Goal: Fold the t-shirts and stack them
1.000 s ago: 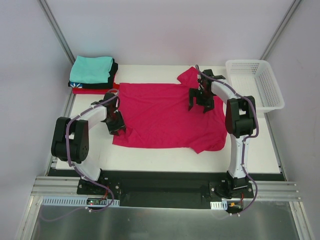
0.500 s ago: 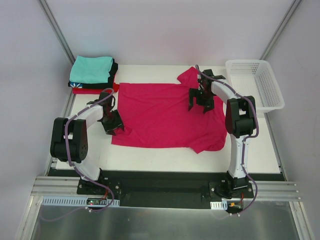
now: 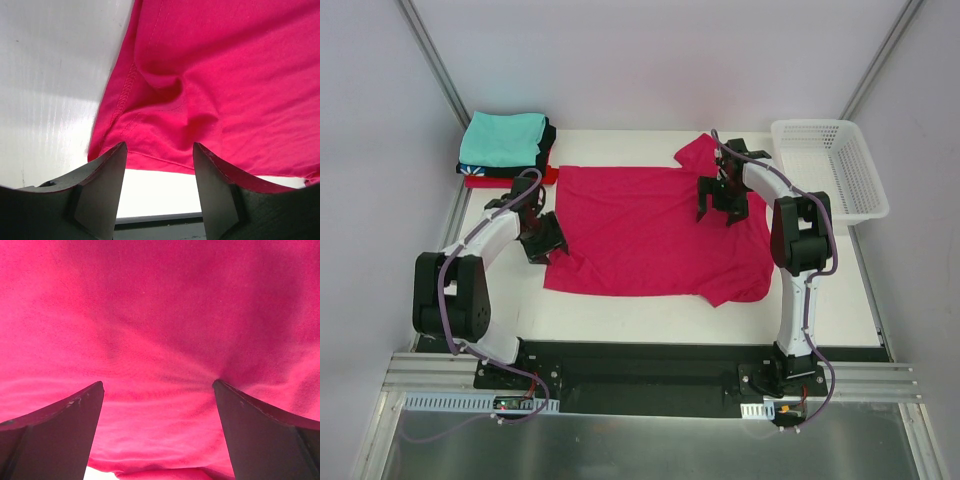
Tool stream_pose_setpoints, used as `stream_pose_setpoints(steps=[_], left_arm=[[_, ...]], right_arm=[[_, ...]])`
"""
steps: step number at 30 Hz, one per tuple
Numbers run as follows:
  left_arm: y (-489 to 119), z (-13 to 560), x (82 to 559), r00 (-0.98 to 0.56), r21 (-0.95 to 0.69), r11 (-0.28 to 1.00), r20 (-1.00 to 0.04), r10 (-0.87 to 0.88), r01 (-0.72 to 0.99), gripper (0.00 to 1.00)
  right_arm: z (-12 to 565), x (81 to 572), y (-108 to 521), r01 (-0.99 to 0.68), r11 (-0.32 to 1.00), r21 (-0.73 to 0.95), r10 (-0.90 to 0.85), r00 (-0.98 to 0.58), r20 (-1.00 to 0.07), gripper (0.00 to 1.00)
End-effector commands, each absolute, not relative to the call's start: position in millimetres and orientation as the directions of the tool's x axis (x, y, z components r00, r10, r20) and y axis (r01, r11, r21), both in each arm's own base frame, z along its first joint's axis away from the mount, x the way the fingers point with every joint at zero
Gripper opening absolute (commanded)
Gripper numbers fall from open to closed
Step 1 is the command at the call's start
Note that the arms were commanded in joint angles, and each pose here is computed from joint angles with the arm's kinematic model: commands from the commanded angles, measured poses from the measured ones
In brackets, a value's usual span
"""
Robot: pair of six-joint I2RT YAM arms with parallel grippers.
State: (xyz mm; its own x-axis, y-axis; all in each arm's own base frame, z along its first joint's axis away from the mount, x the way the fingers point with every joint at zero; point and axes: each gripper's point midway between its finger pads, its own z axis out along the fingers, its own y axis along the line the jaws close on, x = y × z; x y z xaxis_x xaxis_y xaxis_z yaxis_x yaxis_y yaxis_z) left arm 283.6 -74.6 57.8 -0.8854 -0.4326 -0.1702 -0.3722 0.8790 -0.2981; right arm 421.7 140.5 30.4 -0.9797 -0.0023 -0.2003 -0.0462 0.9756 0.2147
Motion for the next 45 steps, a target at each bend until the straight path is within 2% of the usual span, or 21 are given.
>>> stream_pose_setpoints(steps=[1,4,16,33,40,45], left_arm=[[-71.2,65.0,282.5,-0.898,-0.276,0.893,-0.166,-0.409,-0.356,0.56],[-70.6,52.5,277.7,-0.902,-0.255,0.891,-0.122,-0.415,-0.375,0.55],[-66.8,30.6,268.4,-0.900,-0.214,0.888,-0.075,-0.430,-0.406,0.55],[-55.1,25.3,264.2,-0.878,-0.212,0.865,-0.052,-0.475,-0.455,0.56],[-60.6,18.5,258.2,-0.876,-0.227,0.854,-0.009,-0.483,-0.468,0.56],[-62.3,24.6,258.6,-0.873,-0.246,0.850,-0.028,-0.487,-0.467,0.55]], right_arm=[[30.6,421.8,143.8,-0.055,0.971,0.233,-0.010,-0.982,-0.189,0.96],[30.8,421.6,143.2,-0.055,0.972,0.229,-0.011,-0.982,-0.189,0.96],[29.2,420.1,142.1,-0.054,0.972,0.228,-0.011,-0.983,-0.183,0.96],[29.8,418.8,141.4,-0.056,0.973,0.226,-0.014,-0.983,-0.183,0.96],[30.1,418.7,140.8,-0.053,0.973,0.226,-0.011,-0.983,-0.182,0.96],[29.3,418.9,142.1,-0.054,0.972,0.229,-0.012,-0.983,-0.181,0.96]])
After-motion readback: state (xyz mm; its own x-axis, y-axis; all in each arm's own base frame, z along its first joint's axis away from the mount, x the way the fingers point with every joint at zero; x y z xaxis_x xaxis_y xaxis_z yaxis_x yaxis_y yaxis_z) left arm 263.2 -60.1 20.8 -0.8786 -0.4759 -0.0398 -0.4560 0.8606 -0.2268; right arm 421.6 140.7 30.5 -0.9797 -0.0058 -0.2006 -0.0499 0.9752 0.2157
